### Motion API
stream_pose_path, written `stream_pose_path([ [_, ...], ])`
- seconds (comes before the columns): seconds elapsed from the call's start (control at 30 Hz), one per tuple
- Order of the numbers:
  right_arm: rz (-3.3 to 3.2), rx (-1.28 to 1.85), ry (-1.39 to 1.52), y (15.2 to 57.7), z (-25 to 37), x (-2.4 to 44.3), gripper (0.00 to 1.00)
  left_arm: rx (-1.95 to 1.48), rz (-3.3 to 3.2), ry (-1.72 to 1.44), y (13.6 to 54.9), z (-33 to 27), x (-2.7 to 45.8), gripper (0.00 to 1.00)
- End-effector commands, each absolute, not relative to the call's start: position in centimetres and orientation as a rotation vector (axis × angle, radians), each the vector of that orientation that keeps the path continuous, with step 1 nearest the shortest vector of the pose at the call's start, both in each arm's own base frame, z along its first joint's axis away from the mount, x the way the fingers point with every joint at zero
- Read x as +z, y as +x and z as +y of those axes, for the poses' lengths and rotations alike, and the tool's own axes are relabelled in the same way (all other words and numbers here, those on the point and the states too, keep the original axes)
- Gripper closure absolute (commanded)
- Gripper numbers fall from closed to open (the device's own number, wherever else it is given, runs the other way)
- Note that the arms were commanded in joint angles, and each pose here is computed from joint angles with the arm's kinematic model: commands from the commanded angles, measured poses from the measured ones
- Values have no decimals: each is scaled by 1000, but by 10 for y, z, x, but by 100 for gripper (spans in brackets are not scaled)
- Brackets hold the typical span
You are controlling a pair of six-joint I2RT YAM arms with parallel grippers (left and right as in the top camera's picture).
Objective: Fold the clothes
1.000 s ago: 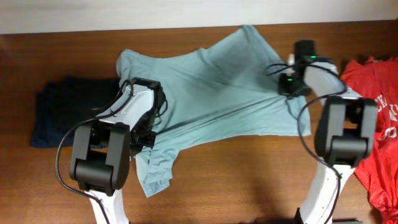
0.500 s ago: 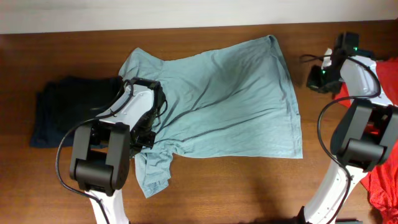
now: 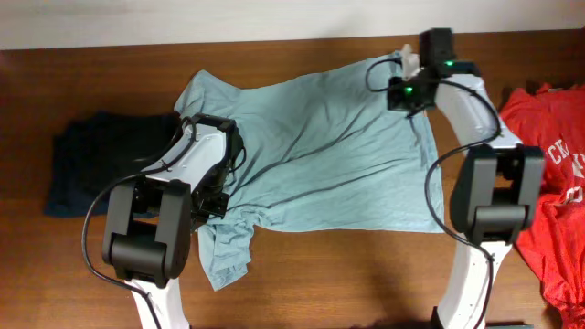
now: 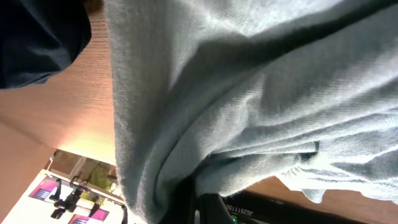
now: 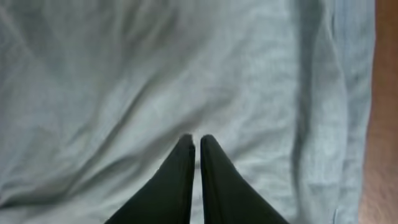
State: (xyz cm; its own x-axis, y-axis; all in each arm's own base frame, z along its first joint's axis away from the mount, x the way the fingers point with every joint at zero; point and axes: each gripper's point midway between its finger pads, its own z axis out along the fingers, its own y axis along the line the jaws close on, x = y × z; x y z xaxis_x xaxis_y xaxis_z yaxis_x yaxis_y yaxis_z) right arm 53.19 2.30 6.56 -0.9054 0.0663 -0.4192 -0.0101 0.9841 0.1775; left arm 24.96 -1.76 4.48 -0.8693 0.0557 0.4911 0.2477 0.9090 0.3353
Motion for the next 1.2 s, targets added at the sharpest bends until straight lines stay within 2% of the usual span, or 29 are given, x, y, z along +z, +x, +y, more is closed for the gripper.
stream_pose_path([
  [0.0,2727,21,156,536,-22,35,90,-576,-2585,-198,250,-13,46,99],
  [0.23,2745,-36,306,528,-80,19,89,-575,-2587,-198,250,-13,46,99],
  [0.3,2751,18,378,521,-94,20,92,-575,-2589,-198,250,-13,46,100],
  [0.67,2695,374,281,533,-46,44,95,-576,-2592,-198,251,-14,45,100],
  [0.83,2690,393,284,527,-44,63,96,-588,-2604,-200,254,-13,44,99],
  [0.93,2684,386,276,518,-45,88,96,-587,-2613,-198,256,-13,43,99],
  [1.03,2772,404,305,487,-39,100,96,-586,-2617,-197,257,-13,43,99],
  [1.07,2821,416,318,476,-34,98,96,-585,-2627,-191,258,-14,42,99],
  [1.17,2906,434,328,456,-26,89,96,-553,-2655,-180,263,-19,38,86],
])
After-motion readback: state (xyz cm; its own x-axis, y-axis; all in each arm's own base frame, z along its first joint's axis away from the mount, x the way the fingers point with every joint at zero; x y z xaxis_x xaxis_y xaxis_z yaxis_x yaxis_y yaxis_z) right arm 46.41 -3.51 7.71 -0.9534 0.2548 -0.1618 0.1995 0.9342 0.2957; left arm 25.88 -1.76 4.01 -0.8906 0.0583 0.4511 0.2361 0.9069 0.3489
